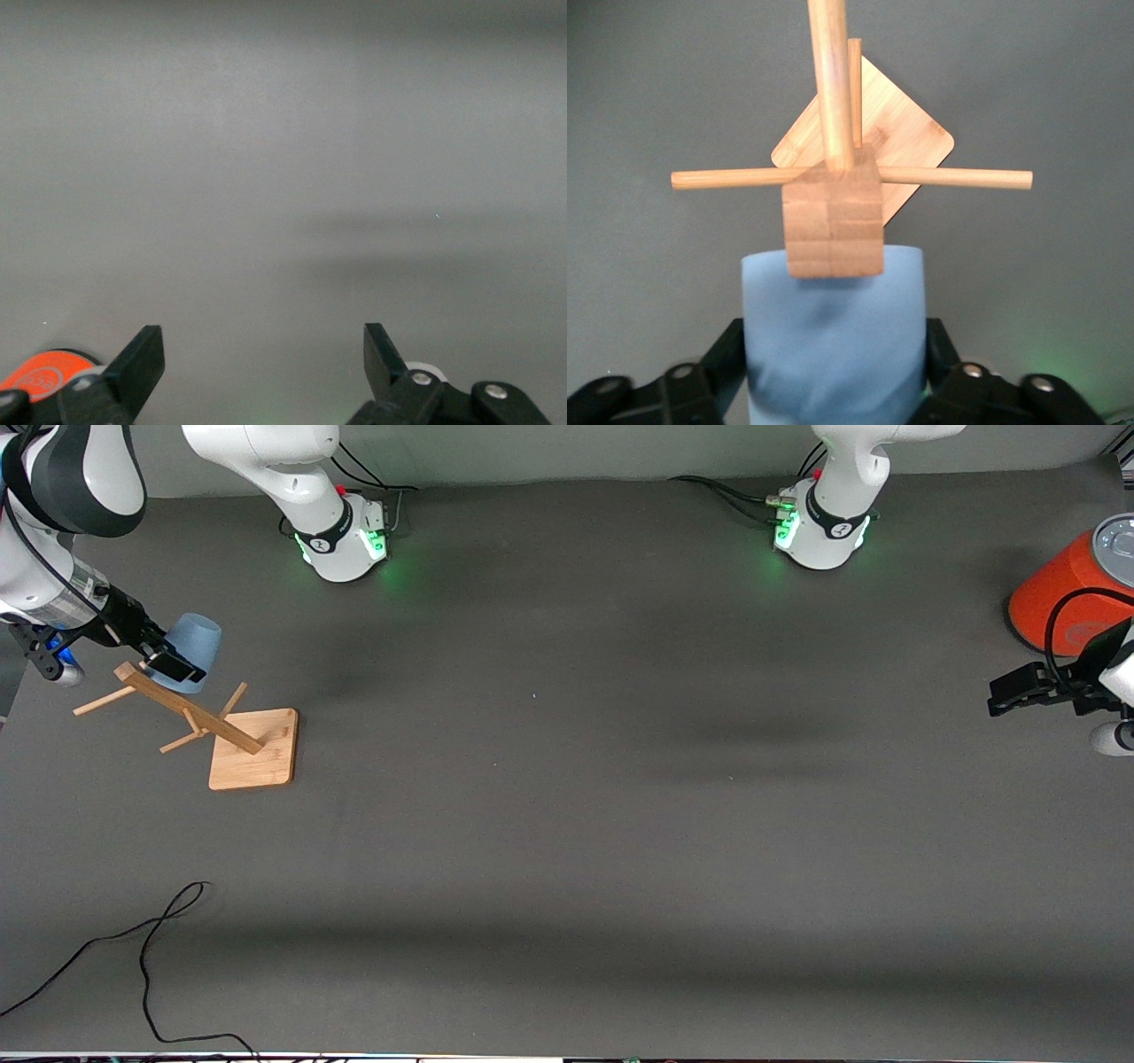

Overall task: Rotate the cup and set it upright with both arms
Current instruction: 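Grasp the blue cup with the right gripper and lift it off the peg, then carry the blue cup with the right gripper to the table middle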

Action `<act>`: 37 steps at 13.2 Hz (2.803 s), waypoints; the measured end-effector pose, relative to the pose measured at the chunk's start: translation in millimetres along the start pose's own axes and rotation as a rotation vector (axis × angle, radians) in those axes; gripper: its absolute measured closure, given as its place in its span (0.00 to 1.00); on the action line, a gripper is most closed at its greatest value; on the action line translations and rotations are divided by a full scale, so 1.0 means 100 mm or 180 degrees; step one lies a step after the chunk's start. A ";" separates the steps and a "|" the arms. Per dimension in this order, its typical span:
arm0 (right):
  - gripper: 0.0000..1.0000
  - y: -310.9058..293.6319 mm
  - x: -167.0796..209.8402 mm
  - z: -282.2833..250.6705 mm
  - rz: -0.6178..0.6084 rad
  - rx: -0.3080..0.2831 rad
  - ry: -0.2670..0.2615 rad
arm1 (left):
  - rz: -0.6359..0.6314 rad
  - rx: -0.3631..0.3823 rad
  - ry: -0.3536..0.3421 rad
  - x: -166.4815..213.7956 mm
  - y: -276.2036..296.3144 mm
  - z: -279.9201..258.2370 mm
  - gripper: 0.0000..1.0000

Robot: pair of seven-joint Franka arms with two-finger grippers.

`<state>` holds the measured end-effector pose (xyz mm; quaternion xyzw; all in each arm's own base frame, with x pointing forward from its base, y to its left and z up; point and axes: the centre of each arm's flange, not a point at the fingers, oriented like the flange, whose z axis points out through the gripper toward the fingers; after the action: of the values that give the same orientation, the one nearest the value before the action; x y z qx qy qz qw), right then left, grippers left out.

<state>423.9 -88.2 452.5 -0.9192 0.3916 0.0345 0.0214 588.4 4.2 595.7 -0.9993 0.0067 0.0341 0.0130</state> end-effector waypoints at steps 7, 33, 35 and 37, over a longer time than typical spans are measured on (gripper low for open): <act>0.19 -0.01 -0.05 -0.05 -0.0015 0.0016 -0.0010 | 0.0002 -0.0001 -0.0004 0.00 0.00 0.00 0.00; 0.19 -4.66 -4.34 1.18 0.2150 -0.0014 0.0451 | 0.0184 -0.0007 0.0108 -0.32 0.31 0.19 0.00; 0.19 -4.87 -4.43 1.67 0.2307 -0.0042 0.0523 | 0.0173 -0.0007 0.0098 -0.31 0.29 0.22 0.00; 0.19 -4.98 -4.49 2.17 0.2394 -0.0077 0.0587 | 0.0169 -0.0008 0.0096 -0.29 0.29 0.24 0.00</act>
<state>462.9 594.2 278.2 -0.7109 0.7012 -0.0383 -0.0390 557.2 -23.4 573.5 -0.9992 0.0334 0.0193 0.0107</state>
